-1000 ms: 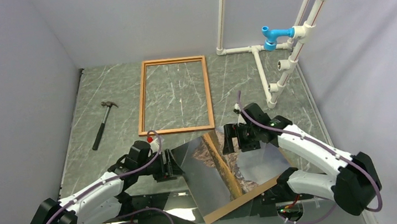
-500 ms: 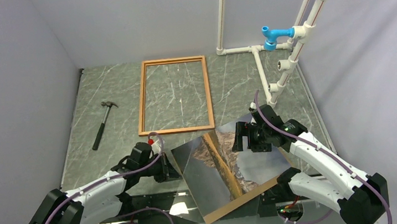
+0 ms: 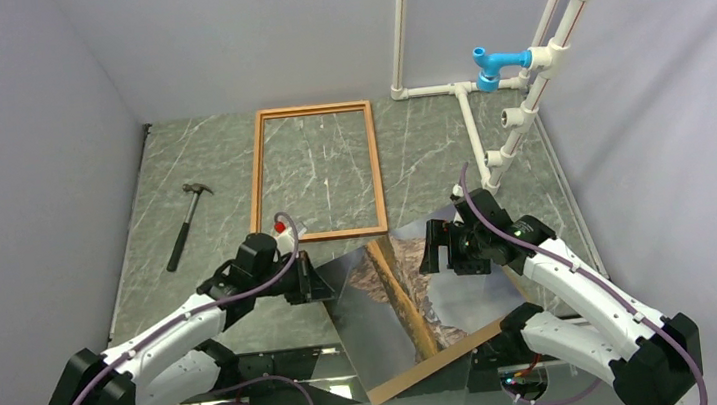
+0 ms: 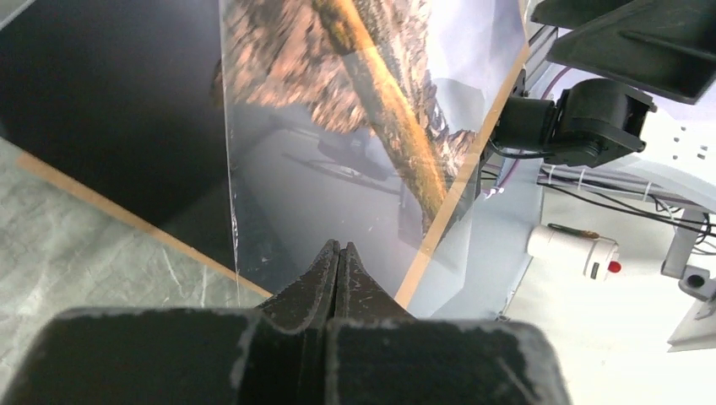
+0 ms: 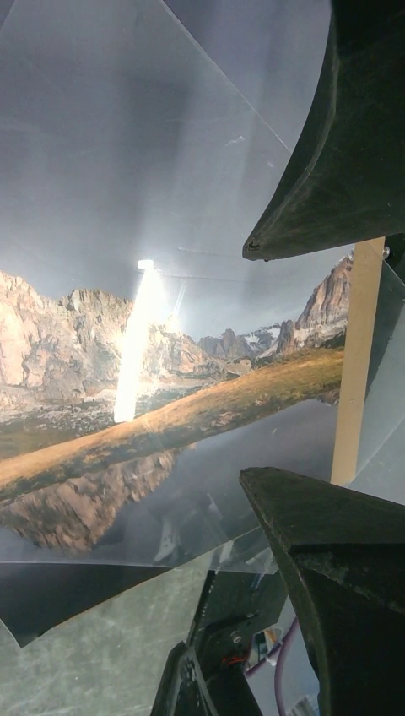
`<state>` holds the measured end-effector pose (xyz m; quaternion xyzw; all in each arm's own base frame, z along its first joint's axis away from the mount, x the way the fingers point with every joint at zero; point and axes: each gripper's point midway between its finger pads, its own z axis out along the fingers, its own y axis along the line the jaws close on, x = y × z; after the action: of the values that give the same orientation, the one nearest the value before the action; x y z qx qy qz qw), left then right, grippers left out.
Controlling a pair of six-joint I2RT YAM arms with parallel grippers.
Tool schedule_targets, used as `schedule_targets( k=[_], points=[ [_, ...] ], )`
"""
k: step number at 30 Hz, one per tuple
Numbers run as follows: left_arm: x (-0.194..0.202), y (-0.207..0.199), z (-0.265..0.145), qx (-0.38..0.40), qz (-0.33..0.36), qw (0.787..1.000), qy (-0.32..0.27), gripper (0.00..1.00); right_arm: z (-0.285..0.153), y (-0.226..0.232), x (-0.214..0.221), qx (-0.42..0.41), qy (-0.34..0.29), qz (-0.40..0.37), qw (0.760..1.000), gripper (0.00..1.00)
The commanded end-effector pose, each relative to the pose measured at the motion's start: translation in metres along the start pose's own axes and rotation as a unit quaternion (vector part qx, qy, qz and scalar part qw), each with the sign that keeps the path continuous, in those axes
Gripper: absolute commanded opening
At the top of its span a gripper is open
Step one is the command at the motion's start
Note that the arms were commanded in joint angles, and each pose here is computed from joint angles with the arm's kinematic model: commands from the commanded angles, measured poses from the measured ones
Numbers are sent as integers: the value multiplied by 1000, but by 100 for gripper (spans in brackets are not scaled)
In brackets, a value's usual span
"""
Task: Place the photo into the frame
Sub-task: Adjust the photo frame item at the center of the board.
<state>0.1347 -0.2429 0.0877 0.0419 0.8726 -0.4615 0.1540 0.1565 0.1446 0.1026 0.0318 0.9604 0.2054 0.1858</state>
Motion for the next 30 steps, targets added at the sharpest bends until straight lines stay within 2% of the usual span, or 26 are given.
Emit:
schedule_targets(
  k=[1, 2, 3, 5, 7, 9, 10, 20, 25, 30],
  points=[
    [-17, -12, -5, -10, 50, 999, -13, 0, -4, 2, -5, -3, -10, 3, 1000, 94],
    [-19, -13, -4, -12, 54, 998, -15, 0, -4, 1, -4, -2, -8, 4, 1000, 94],
    [-22, -14, -4, -13, 60, 998, -16, 5, -3, 1, -3, -3, -8, 3, 1000, 94],
    [-29, -17, -1, -14, 69, 997, -17, 27, -3, 2, -4, -4, -8, 3, 1000, 94],
    [-34, -17, 5, -18, 70, 997, -11, 56, -2, 1, -2, -3, -7, 5, 1000, 94],
    [-41, -18, 12, -17, 76, 997, -6, 72, -2, 0, -1, -3, -4, 7, 1000, 94],
    [-44, -18, 17, -16, 78, 997, -1, 75, -2, -1, 0, -2, -3, 8, 1000, 94],
    [-82, -11, 66, 10, 117, 993, 29, 84, 2, -15, 27, 20, 29, 65, 997, 94],
    [-96, -12, 84, 49, 129, 990, 32, 85, 13, -22, 49, 13, 48, 109, 993, 93],
    [-99, -12, 99, 72, 135, 987, 46, 84, 19, -24, 56, 7, 53, 118, 992, 93]
  ],
)
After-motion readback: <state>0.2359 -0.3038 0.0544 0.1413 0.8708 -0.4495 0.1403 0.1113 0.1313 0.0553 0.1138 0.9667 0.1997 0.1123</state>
